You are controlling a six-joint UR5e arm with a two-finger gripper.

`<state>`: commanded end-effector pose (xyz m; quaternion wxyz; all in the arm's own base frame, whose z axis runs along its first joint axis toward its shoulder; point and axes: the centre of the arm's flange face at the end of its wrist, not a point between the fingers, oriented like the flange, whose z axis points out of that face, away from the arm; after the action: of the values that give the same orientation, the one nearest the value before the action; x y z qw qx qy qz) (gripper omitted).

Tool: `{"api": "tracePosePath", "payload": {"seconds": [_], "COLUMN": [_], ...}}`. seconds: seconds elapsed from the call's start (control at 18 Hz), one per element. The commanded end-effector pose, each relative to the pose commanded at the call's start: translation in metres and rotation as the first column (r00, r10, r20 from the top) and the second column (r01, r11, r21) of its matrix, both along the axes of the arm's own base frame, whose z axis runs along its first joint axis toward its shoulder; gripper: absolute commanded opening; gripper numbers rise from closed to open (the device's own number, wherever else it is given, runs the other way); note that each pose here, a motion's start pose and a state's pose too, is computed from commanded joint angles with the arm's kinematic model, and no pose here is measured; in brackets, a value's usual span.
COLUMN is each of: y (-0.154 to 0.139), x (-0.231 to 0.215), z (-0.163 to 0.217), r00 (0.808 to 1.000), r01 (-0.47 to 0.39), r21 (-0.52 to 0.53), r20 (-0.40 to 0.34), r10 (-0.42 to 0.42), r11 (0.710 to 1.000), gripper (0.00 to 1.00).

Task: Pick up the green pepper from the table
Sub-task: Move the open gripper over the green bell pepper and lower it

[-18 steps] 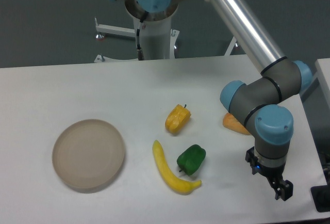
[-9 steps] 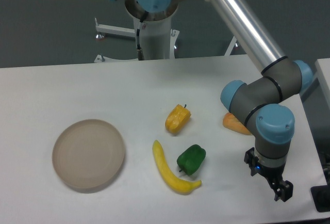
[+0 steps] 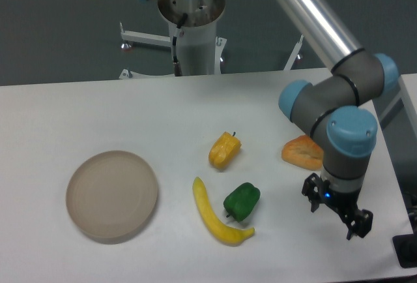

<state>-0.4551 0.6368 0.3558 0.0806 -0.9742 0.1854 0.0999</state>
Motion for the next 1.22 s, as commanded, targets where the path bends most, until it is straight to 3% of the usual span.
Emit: {"api": "tracePosePath", "payload": {"seconds": [0.28, 0.44, 0.61, 0.78, 1.22], "y": [-0.013, -0.009, -0.01, -0.009, -0.008], "x": [0.031, 0.048, 0.061, 0.068, 0.082], "z": [-0.013, -0.028, -0.052, -0.06, -0.078], "r00": [0.992, 0.985, 0.962, 0.947, 0.942], "r01": [-0.104, -0.104, -0.111, -0.11, -0.097], "r21": [-0.014, -0.007, 0.015, 0.03, 0.007], "r20": [0.073, 0.14, 0.254, 0.307, 0.324], "r10": [0.105, 0.104, 0.104, 0.096, 0.089], "r11": [0.994, 0.995, 0.994, 0.993, 0.995], "gripper": [1.0, 1.0, 1.0, 1.0, 1.0]}}
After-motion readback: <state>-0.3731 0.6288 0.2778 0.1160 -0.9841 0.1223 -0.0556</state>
